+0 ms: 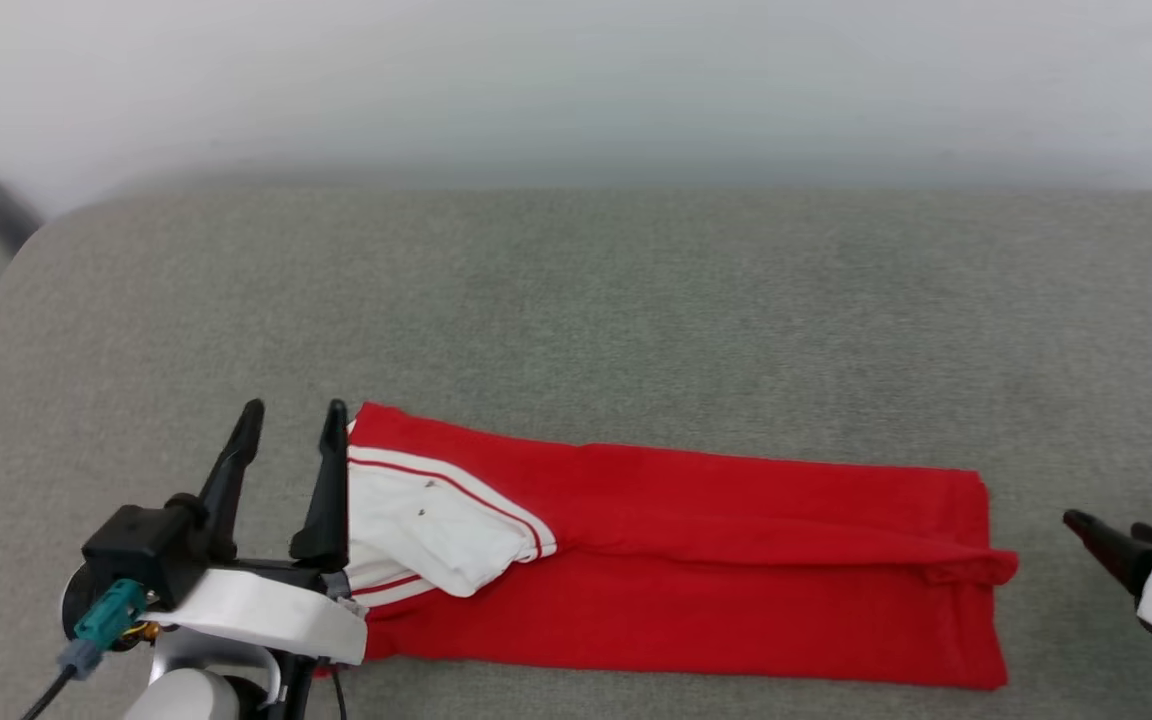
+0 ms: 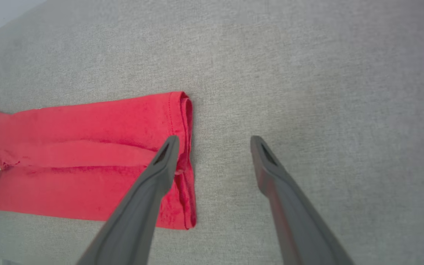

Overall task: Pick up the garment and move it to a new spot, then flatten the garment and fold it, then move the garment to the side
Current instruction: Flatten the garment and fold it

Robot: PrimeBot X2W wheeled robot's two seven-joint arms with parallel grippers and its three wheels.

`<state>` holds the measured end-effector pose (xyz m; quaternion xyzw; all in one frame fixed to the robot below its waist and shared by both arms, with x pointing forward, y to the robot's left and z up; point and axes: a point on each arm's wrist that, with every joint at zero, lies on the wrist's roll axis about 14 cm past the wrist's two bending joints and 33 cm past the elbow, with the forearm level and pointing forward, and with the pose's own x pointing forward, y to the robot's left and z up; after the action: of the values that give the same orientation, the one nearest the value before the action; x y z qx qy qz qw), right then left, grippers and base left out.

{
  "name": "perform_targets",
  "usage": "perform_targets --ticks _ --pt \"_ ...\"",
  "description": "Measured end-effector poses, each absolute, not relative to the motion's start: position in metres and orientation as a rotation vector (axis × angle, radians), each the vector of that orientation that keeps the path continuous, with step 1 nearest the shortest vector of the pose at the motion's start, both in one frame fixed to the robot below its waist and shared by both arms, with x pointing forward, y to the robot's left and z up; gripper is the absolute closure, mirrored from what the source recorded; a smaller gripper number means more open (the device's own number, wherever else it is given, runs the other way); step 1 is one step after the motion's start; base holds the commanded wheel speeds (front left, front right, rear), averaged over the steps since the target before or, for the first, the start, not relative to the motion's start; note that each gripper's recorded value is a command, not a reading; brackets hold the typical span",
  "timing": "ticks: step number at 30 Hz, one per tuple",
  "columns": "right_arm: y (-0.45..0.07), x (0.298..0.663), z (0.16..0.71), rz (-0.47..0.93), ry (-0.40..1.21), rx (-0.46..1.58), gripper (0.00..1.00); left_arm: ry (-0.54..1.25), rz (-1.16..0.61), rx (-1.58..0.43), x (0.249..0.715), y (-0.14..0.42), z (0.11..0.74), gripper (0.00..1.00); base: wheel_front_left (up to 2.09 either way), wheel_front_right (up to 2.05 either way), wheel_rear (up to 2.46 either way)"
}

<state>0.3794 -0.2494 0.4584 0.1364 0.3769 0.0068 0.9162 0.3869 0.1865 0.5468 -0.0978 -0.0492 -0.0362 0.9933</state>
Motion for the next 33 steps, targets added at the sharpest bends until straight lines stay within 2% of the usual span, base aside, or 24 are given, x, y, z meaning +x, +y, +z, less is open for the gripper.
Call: perform_targets --ticks 7,15,18,19,26,33 --pt "-0.211 0.386 0.413 0.081 0.957 0.320 0.00 -0.139 -0.080 -0.131 0.392 0.184 0.549 0.00 0.00 0.00 0.00" --pt "-0.179 0.377 0.367 0.137 1.169 0.367 0.00 -0.126 -0.073 -0.114 0.396 0.188 0.541 0.00 0.00 0.00 0.00" --pt "-0.177 0.377 0.365 0.144 1.183 0.384 0.88 -0.129 -0.079 -0.114 0.397 0.187 0.541 0.00 0.00 0.00 0.00" --pt "-0.176 0.376 0.365 0.147 1.182 0.389 1.00 -0.130 -0.081 -0.113 0.397 0.186 0.541 0.00 0.00 0.00 0.00" --pt "-0.168 0.378 0.374 0.180 1.143 0.412 1.00 -0.138 -0.108 -0.104 0.399 0.180 0.543 0.00 0.00 0.00 0.00" --pt "-0.176 0.391 0.411 0.203 1.008 0.363 1.00 -0.132 -0.096 -0.079 0.389 0.184 0.544 0.00 0.00 0.00 0.00"
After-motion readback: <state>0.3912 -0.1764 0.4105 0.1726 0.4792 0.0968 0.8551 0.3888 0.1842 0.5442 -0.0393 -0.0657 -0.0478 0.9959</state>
